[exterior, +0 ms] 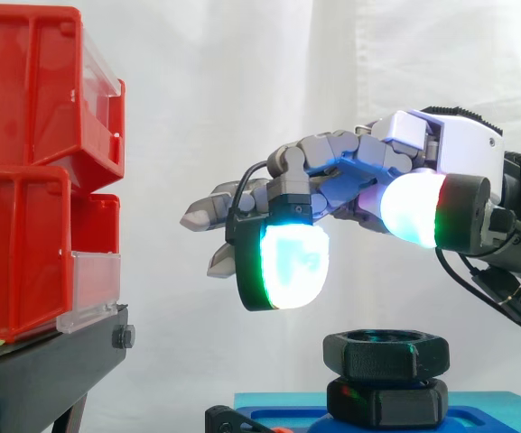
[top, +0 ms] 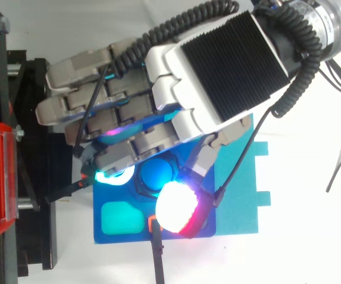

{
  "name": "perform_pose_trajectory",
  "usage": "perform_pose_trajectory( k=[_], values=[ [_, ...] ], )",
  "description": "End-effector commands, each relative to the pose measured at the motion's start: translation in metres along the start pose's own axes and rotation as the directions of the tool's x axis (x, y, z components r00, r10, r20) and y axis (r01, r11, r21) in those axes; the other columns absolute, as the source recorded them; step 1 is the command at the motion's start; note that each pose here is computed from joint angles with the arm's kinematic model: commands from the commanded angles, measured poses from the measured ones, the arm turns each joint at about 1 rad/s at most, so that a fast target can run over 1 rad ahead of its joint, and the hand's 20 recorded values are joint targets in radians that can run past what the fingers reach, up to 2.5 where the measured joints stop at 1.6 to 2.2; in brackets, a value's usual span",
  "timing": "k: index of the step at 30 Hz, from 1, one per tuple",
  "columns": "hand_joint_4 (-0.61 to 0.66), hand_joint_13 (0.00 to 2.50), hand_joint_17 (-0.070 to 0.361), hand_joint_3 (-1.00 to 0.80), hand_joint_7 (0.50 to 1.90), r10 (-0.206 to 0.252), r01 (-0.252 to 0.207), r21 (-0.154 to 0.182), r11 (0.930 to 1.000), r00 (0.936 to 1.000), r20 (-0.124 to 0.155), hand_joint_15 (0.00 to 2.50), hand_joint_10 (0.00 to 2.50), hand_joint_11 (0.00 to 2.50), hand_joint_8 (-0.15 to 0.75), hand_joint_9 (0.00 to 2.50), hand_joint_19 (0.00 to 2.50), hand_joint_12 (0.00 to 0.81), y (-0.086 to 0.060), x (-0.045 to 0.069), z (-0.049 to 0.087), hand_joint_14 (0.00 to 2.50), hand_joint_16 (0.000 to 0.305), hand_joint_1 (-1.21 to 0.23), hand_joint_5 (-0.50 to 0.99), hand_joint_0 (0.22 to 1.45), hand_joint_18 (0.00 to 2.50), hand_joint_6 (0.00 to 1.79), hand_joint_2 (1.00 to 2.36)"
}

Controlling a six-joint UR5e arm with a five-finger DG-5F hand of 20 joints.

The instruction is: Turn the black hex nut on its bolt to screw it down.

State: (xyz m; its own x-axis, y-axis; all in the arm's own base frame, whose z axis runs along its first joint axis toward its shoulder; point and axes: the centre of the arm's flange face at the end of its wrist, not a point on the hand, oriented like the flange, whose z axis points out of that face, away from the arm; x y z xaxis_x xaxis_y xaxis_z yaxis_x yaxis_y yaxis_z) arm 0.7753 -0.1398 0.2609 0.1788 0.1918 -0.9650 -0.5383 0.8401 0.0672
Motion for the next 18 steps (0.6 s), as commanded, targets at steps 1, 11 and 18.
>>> perform_pose_trajectory(
  k=[1, 11, 18],
  values=[
    [0.16, 0.42, 0.102, -0.5, 1.31, 0.011, -0.011, 0.012, 0.9999, 0.9999, -0.01, 0.0, 0.0, 0.11, 0.246, 0.78, 0.23, 0.268, 0.009, 0.004, 0.008, 0.0, 0.045, -0.26, -0.08, 0.5, 0.21, 0.62, 1.0],
    [0.16, 0.42, 0.102, -0.5, 1.32, 0.028, -0.027, 0.036, 0.999, 0.999, -0.036, 0.0, 0.01, 0.1, 0.246, 0.77, 0.23, 0.269, 0.03, 0.014, 0.024, 0.0, 0.045, -0.27, -0.08, 0.5, 0.21, 0.62, 1.0],
    [0.16, 0.42, 0.102, -0.5, 1.32, 0.037, -0.035, 0.04, 0.9986, 0.9975, -0.06, 0.0, 0.0, 0.1, 0.244, 0.78, 0.23, 0.268, 0.04, 0.019, 0.03, 0.0, 0.045, -0.27, -0.08, 0.5, 0.21, 0.61, 1.0]
  ],
)
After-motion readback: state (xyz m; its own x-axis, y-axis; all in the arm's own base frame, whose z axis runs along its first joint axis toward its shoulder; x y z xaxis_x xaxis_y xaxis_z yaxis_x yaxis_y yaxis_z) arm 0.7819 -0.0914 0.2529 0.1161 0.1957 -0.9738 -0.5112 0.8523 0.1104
